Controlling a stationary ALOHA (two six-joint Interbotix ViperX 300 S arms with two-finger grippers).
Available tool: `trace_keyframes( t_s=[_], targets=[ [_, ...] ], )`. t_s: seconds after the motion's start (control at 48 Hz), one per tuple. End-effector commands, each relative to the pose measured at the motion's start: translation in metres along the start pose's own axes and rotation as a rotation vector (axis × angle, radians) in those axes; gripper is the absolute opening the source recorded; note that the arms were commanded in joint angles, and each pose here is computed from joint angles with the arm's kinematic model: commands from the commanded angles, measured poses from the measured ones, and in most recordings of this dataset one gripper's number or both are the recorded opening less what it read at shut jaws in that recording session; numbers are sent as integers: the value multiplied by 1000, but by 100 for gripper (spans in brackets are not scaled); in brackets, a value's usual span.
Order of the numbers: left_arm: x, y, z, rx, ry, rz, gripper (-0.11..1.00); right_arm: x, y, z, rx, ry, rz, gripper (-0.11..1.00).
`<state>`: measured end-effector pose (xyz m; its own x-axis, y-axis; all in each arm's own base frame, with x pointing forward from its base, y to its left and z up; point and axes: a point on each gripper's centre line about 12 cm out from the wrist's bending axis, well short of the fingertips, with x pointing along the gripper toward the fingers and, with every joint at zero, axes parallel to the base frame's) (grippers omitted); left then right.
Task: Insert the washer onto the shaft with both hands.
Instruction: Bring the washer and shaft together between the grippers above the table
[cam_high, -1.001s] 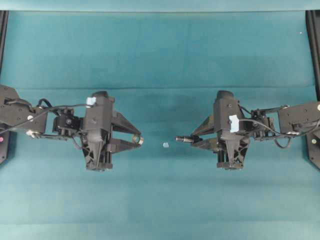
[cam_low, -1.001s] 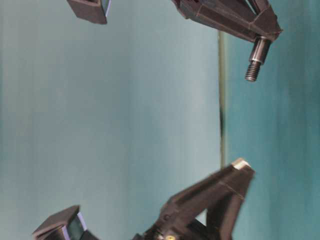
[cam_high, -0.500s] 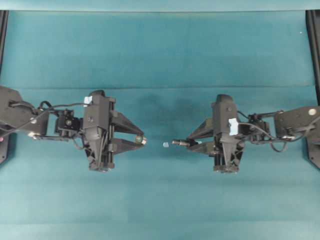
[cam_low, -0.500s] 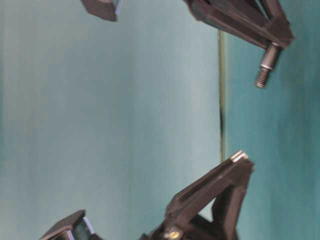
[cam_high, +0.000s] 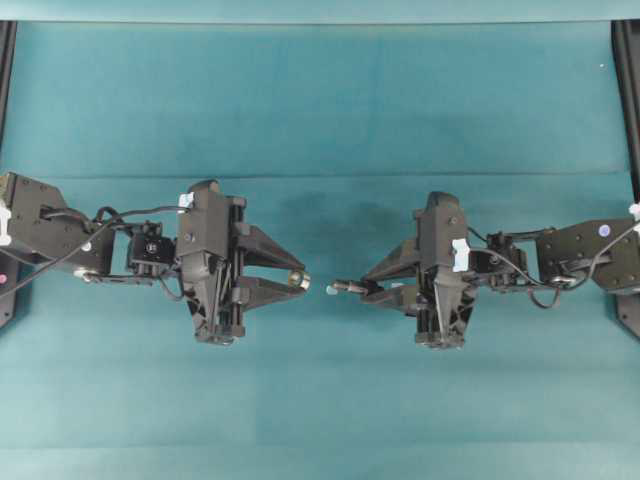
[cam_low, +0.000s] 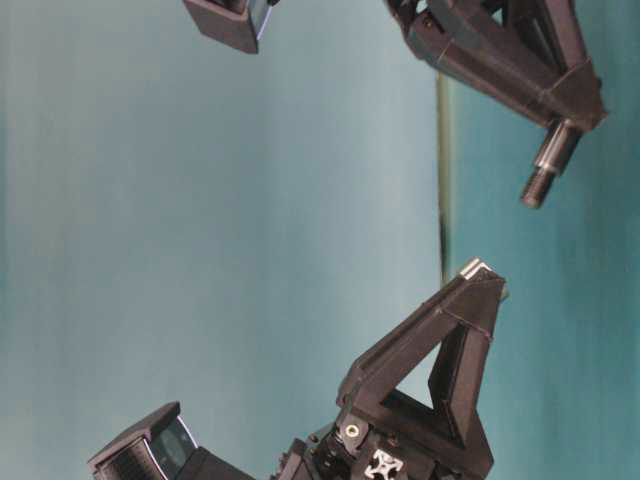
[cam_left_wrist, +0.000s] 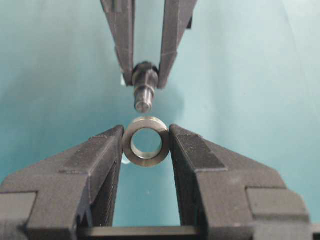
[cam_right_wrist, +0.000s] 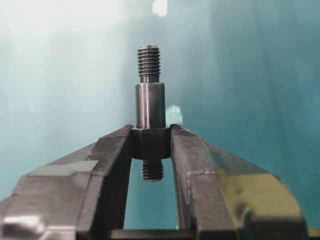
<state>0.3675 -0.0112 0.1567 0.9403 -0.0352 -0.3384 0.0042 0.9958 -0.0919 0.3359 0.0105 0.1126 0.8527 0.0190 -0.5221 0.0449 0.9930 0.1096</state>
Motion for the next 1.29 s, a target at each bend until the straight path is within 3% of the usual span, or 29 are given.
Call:
trace_keyframes(
  t_s=[0.0,1.272],
  targets=[
    [2,0,9,1,-34,-3,36,3,2,11,12,-42,6,0],
    [8,4,13,-3,-50,7,36,13,3,29,41,-149,4,0]
  ],
)
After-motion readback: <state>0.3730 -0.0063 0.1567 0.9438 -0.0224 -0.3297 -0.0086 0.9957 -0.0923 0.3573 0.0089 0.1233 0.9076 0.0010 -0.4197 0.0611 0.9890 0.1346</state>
